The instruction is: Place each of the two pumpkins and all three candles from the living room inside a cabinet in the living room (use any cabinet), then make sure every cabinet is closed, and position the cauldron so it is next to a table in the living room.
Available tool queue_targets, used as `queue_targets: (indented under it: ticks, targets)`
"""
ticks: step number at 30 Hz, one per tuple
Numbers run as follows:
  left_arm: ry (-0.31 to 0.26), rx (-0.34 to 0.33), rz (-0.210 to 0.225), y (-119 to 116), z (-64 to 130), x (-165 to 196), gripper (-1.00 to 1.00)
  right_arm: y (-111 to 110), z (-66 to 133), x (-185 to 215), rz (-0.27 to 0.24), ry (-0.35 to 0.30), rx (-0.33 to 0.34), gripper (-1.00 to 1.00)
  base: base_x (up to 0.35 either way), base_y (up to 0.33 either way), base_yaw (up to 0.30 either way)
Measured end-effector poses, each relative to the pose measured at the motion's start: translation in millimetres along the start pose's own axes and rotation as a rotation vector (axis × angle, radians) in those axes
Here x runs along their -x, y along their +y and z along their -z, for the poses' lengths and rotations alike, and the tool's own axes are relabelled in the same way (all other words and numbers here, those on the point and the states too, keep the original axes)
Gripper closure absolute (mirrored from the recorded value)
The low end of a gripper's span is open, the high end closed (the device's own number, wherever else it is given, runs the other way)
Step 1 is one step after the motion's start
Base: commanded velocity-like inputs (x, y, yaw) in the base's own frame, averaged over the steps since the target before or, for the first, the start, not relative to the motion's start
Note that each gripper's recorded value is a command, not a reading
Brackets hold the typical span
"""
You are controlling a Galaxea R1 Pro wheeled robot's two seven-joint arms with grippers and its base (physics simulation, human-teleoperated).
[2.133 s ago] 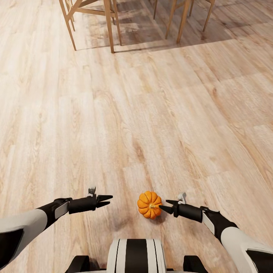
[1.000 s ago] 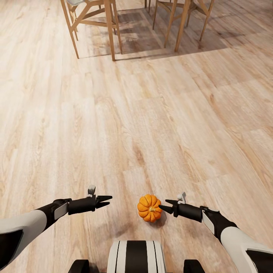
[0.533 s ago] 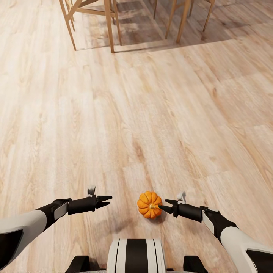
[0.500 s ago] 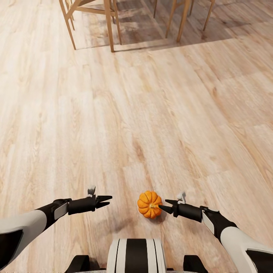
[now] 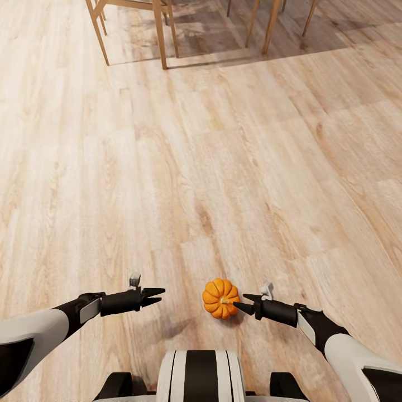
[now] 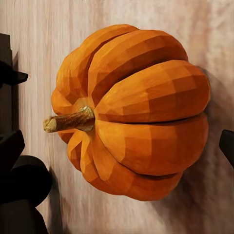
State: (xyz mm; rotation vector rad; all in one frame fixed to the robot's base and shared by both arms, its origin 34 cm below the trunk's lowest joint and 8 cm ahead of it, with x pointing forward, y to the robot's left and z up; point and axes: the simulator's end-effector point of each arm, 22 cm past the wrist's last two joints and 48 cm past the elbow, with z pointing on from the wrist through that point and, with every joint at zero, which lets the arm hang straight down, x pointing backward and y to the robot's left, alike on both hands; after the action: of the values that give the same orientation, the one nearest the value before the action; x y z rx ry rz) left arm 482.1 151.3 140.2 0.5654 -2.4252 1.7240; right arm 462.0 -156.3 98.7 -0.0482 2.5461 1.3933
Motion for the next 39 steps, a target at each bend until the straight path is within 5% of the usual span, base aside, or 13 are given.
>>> queue_targets:
  ticks: [35,39]
  targets:
    - [0.0,0.003,0.0,1,0.0,0,-1.0,-2,0.0,0,-0.001,0.001,-0.009,-1.0,0.0,0.023,0.0]
    - [0.0,0.003,0.0,1,0.0,0,-1.0,-18,0.7,0,0.0,0.001,-0.082,-1.0,0.0,0.0,0.0]
